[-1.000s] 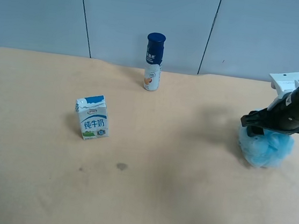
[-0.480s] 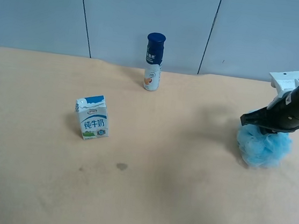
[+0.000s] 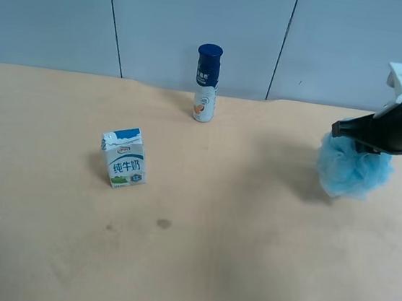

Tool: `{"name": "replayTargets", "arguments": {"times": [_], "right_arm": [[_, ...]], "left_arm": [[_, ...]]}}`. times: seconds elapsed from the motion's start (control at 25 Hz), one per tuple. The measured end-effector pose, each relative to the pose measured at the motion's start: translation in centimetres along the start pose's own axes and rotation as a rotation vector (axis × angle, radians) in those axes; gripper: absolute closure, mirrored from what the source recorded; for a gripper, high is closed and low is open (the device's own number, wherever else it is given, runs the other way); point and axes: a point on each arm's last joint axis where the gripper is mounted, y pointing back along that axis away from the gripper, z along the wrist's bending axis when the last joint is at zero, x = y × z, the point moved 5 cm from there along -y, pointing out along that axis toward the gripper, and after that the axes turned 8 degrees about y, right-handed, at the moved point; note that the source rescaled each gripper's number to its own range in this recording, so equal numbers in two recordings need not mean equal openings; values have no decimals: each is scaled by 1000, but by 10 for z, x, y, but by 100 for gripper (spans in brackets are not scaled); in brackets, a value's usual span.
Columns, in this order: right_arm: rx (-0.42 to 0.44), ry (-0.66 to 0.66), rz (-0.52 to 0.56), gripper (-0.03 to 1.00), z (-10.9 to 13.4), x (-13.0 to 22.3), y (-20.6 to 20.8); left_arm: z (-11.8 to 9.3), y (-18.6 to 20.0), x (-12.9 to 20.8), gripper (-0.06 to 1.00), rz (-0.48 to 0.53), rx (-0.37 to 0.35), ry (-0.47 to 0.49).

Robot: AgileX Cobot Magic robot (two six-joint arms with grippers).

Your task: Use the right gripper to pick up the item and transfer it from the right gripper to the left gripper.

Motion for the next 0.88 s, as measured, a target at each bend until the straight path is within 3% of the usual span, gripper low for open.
{"name": "replayTargets", "arguments": {"times": [0.2,0.88], "right_arm": [[-47,-9,-116,95,10,-16,32],[-408,139,-407,95,110,-68,103]], "left_arm": [[0,0,0,2,0,0,0],[0,0,0,2,0,0,0]]}}
